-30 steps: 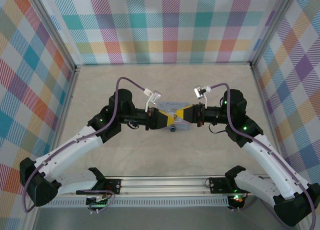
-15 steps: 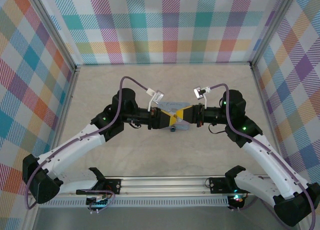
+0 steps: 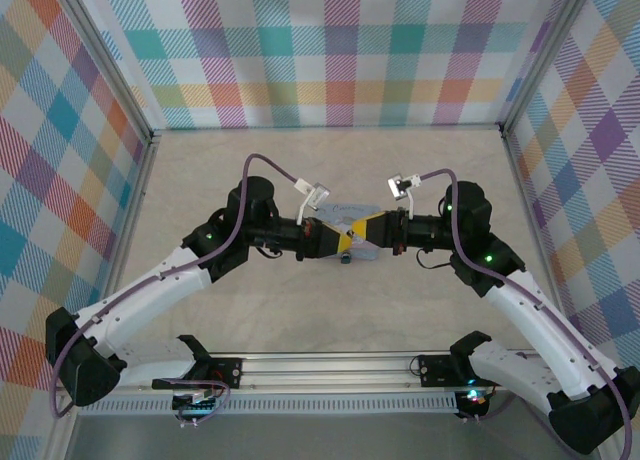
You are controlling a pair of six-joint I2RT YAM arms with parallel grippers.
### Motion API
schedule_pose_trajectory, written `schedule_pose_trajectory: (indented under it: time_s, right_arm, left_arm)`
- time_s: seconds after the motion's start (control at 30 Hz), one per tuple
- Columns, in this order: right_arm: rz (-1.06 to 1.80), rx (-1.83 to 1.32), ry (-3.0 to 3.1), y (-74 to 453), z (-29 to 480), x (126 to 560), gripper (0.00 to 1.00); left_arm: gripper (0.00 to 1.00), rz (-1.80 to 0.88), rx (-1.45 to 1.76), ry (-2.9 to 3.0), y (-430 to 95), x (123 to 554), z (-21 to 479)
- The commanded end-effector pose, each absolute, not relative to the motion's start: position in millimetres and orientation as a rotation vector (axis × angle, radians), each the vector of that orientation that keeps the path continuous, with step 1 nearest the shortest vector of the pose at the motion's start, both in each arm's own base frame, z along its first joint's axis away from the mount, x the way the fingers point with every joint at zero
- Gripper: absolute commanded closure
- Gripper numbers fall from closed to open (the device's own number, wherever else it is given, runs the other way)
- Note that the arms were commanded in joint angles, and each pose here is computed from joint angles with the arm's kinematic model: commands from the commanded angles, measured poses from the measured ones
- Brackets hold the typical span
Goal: Unlock a padlock with a key
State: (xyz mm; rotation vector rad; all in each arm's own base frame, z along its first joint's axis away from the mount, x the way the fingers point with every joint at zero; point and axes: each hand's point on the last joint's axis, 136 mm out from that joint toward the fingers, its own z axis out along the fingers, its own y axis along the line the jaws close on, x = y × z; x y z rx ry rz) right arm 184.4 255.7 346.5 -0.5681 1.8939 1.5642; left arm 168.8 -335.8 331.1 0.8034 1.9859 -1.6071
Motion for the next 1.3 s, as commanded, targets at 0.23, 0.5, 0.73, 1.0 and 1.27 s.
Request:
schedule_pose_trajectory:
  time_s: [0.23, 0.5, 0.73, 1.0, 1.27]
  right_arm:
    - [1.503, -0.575, 1.885, 248, 342, 185, 0.81]
    - [1.557, -0.692, 1.903, 253, 335, 173, 0.54]
    - [1.65, -0.781, 1.893, 259, 337, 162, 0.65]
    - [1.709, -0.845, 1.88, 260, 337, 152, 0.77]
    - [1.735, -0.873, 1.871, 266, 339, 149, 0.75]
  left_arm:
    - [1.0, -1.503, 0.872, 2.031, -327, 160, 337]
    - [1.0, -1.547, 1.028, 2.158, -331, 145, 328]
    - [1.0, -1.587, 1.1, 2.151, -333, 137, 335]
    - [1.0, -1.595, 1.112, 2.141, -333, 136, 338]
    - [1.0, -1.612, 1.132, 2.142, -334, 134, 338]
